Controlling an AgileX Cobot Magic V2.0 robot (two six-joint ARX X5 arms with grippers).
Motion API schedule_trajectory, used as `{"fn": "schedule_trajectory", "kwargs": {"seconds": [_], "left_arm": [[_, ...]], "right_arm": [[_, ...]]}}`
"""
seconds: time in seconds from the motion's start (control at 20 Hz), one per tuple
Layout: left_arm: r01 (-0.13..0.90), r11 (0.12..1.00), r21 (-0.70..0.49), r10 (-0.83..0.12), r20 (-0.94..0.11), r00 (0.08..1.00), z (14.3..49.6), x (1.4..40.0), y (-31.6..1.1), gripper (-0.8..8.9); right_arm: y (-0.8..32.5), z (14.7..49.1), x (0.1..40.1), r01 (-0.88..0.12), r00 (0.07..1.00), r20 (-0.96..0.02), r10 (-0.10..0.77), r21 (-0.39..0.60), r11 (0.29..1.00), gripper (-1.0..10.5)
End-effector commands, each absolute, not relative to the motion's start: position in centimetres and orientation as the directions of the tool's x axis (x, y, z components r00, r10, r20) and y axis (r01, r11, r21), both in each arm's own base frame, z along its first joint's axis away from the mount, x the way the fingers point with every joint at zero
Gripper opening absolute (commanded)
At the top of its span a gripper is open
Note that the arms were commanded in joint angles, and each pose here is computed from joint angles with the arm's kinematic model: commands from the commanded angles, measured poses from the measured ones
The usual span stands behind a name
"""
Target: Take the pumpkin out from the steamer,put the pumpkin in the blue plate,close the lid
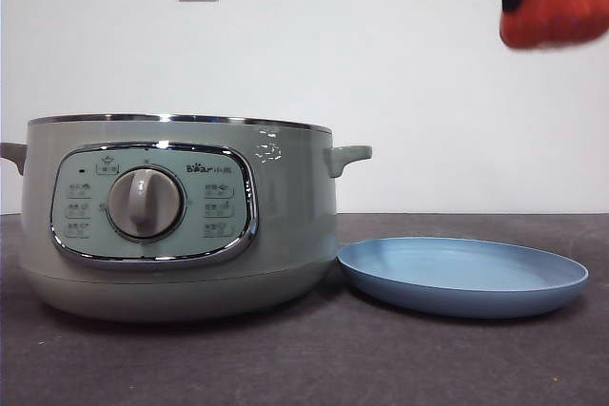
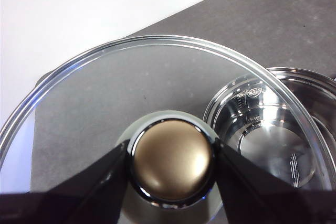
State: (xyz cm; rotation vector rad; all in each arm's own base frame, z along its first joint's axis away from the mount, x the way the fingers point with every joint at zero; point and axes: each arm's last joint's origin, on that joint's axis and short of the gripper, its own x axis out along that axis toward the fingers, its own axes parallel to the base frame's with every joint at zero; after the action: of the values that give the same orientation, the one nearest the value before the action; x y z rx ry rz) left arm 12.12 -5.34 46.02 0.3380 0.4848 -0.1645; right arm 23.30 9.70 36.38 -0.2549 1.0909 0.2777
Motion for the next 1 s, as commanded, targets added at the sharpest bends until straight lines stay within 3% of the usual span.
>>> {"fn": "schedule_trajectory", "kwargs": {"seconds": [0.05,0.25,0.5,1.0], "left_arm": [[0.212,0.941,0.265,-0.087,-0.416,0.905,47.0,11.8,-5.2,-0.09],[0.212,0.941,0.265,-0.087,-0.416,0.905,47.0,11.8,-5.2,-0.09],[0.213,0.941,0.265,-0.088,-0.416,0.905,47.0,11.8,-5.2,-0.09],[0.213,0.940,0.265,-0.088,-0.417,0.905,47.0,11.8,-5.2,-0.09]], "right_arm": [[9.8,33.4,23.2,-0.311,0.420,-0.903,0.095,-0.044,0.949,-0.1],[10.8,29.0,24.2,-0.317,0.440,-0.890,0.121,-0.027,0.948,-0.1],[12.3,26.0,26.3,-0.367,0.408,-0.887,0.218,0.059,0.928,0.0],[14.1,19.3,29.6,-0.367,0.279,-0.947,0.161,0.050,0.929,0.2]]}}
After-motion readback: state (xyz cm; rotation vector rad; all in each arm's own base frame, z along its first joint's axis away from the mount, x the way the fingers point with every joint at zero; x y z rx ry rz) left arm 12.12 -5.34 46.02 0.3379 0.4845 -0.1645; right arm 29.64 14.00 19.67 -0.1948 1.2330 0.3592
